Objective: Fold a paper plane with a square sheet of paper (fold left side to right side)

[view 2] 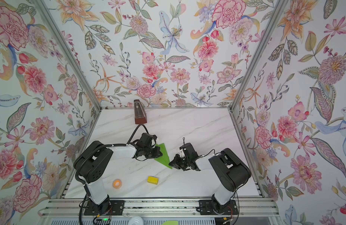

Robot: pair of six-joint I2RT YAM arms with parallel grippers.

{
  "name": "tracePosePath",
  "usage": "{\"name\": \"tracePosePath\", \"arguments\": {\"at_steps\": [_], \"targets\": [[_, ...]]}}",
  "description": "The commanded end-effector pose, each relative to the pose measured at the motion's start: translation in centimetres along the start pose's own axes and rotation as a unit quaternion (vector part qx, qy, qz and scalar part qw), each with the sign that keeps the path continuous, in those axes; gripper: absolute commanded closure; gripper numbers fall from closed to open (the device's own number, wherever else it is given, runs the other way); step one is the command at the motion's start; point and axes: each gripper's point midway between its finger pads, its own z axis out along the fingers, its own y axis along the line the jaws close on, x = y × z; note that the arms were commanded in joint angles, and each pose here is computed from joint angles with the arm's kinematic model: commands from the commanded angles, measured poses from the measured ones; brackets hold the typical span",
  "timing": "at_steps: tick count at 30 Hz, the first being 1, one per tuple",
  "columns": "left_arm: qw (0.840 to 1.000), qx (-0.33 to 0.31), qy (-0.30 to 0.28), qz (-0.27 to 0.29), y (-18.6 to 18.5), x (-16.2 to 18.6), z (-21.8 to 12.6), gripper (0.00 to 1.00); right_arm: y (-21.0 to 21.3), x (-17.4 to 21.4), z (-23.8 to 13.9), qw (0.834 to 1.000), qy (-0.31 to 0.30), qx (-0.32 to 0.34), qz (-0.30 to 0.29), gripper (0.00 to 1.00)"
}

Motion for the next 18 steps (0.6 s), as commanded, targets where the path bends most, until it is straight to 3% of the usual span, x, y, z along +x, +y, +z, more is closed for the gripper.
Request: {"name": "tracePosePath", "arguments": {"at_steps": [1, 18], "targets": [[0.986, -0.149, 0.048, -0.049, 9.1, 3.9, -0.4, 0.99, -5.4, 1.6, -0.4, 0.994, 0.007, 0.092, 0.061, 1.0], [0.983, -0.169, 0.026, -0.074, 11.9, 1.5, -1.3, 1.0, -5.4, 1.6, -0.5, 0.994, 0.005, 0.093, 0.061, 0.99]]}}
